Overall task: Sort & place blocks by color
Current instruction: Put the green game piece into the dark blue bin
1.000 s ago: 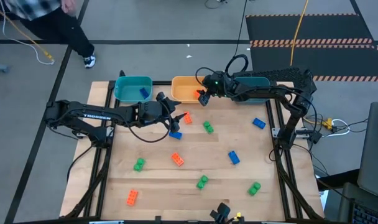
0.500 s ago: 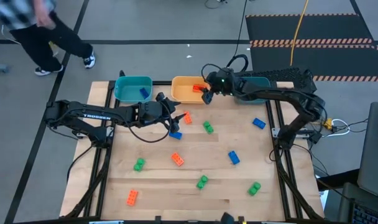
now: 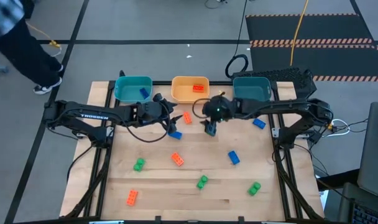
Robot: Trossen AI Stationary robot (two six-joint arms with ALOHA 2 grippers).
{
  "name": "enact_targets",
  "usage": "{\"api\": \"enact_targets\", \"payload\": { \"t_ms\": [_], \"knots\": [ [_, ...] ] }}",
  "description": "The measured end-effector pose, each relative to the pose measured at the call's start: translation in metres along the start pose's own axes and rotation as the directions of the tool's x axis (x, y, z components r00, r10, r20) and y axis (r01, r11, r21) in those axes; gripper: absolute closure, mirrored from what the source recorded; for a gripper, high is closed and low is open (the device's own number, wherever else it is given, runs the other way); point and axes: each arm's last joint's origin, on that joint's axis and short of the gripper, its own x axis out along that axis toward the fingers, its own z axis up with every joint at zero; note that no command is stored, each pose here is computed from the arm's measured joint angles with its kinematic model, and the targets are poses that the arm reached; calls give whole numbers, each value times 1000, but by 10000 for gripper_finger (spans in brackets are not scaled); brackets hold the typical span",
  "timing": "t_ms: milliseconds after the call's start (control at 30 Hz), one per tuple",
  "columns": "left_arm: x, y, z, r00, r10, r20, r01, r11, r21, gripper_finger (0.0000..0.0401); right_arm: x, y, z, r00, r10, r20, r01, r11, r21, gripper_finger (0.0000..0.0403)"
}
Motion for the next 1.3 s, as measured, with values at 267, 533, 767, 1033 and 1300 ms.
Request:
{"api": "enact_targets", "payload": {
  "t_ms": [267, 533, 767, 1033, 1300],
  "knots": [
    [-14, 2, -4, 998, -7, -62, 4, 999, -50, 128, 3, 2, -17, 988, -122, -95, 141, 963, 228, 181],
    [-18, -3, -12, 990, -19, -136, 15, 1000, -28, 128, 24, 8, -53, 978, -119, -174, 177, 911, 373, 181],
    [-19, -4, -17, 982, -16, -187, 9, 999, -42, 128, 31, 14, -66, 965, -225, -132, 257, 905, 338, 181],
    [-19, -4, -17, 982, -16, -187, 8, 999, -44, 128, 43, 21, -71, 963, -236, -134, 266, 914, 307, 141],
    [-19, -3, -17, 983, -16, -184, 8, 999, -46, 128, 65, 25, -80, 958, -233, -165, 272, 921, 278, 113]
  ]
}}
